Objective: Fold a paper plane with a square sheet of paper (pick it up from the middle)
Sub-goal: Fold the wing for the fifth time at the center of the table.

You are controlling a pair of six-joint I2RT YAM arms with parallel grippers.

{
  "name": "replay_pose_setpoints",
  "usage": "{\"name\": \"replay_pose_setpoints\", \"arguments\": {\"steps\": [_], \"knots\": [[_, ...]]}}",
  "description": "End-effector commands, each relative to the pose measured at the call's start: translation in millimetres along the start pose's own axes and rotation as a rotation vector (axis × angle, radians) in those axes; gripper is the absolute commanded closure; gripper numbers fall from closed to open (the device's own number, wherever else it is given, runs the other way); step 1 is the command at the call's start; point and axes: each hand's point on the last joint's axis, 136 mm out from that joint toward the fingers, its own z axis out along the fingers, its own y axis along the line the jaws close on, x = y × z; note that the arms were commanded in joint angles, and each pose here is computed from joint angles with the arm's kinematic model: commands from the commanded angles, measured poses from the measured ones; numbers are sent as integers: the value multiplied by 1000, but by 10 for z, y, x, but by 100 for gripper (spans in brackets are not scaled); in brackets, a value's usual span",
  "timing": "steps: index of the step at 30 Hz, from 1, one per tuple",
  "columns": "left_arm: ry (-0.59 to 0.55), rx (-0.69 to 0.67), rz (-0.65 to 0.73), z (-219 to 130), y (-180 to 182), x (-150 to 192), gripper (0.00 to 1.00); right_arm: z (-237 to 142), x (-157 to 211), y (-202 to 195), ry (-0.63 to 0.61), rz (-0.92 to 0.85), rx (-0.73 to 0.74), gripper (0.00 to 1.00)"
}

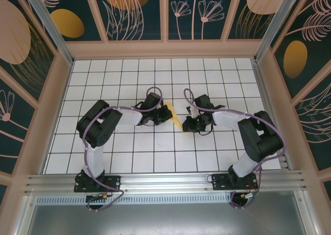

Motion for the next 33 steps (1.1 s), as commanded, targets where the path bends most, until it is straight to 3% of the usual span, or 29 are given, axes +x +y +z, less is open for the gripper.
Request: {"name": "replay_pose_setpoints", "arguments": {"steps": [1, 12, 19, 23, 27, 33], "knots": [[-9, -252, -55, 74, 775, 91, 92, -51, -247, 238, -44, -35, -70, 90], [-4, -224, -38, 66, 693, 87, 92, 226, -355, 258, 1, -29, -113, 90], [-3, -212, -14, 52, 649, 74, 91, 346, -173, -44, 78, 2, -8, 91], [-23, -137, 75, 34, 310, -71, 88, 409, -99, -186, 96, 38, 30, 92], [-58, 89, 205, -145, -270, -128, 83, 428, -71, -196, 101, 43, 22, 92], [-41, 179, 233, -281, -312, 43, 85, 444, -66, -217, 107, 60, 23, 92]]}}
